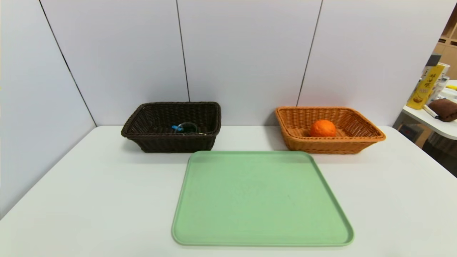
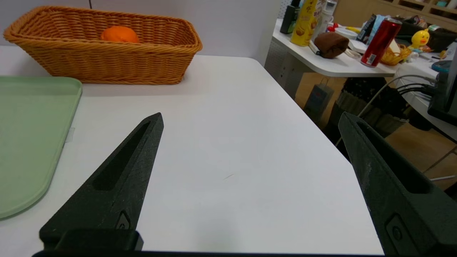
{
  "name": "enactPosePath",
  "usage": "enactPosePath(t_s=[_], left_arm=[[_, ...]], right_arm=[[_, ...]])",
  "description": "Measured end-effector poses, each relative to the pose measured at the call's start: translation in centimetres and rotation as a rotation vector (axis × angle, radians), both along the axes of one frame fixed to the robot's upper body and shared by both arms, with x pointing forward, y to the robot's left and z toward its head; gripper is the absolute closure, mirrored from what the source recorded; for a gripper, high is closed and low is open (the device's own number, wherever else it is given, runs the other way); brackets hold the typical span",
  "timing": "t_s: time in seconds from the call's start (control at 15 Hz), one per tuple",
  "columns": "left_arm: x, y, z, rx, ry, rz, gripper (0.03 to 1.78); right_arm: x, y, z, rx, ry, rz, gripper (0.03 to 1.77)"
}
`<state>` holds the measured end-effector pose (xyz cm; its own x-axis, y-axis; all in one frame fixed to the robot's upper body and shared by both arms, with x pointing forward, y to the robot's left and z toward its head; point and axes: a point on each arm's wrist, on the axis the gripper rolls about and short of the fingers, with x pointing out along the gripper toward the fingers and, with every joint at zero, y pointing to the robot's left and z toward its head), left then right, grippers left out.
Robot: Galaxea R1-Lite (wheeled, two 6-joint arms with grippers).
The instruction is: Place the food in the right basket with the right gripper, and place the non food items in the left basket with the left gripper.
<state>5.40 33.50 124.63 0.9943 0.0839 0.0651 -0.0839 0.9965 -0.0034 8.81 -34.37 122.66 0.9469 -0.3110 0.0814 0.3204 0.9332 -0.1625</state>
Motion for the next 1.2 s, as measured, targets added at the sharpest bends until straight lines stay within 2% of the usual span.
enactPosePath(t_s=[0.27, 0.53, 0.8, 1.07, 1.2], left_arm=[[-0.7, -0.1, -1.3, 0.045, 0.016, -0.044, 0.12], [-0.6, -0.2, -2.1, 0.053, 0.014, -0.086, 0.12], [0.2, -0.2, -3.4, 0.074, 0.025, -0.101, 0.12], [1.1, -0.2, -4.7, 0.089, -0.014, -0.099, 0.12], [1.4, -0.2, -5.6, 0.095, 0.010, -0.100, 0.12]], right_arm=[[-1.2, 0.3, -1.2, -0.016, -0.001, 0.117, 0.10], [-2.1, 0.6, -2.5, -0.028, 0.016, 0.271, 0.10], [-2.0, 0.7, -3.5, -0.009, 0.018, 0.314, 0.10], [-1.9, 0.7, -3.8, -0.014, 0.026, 0.333, 0.10], [-1.9, 0.8, -3.9, -0.018, 0.030, 0.340, 0.10]])
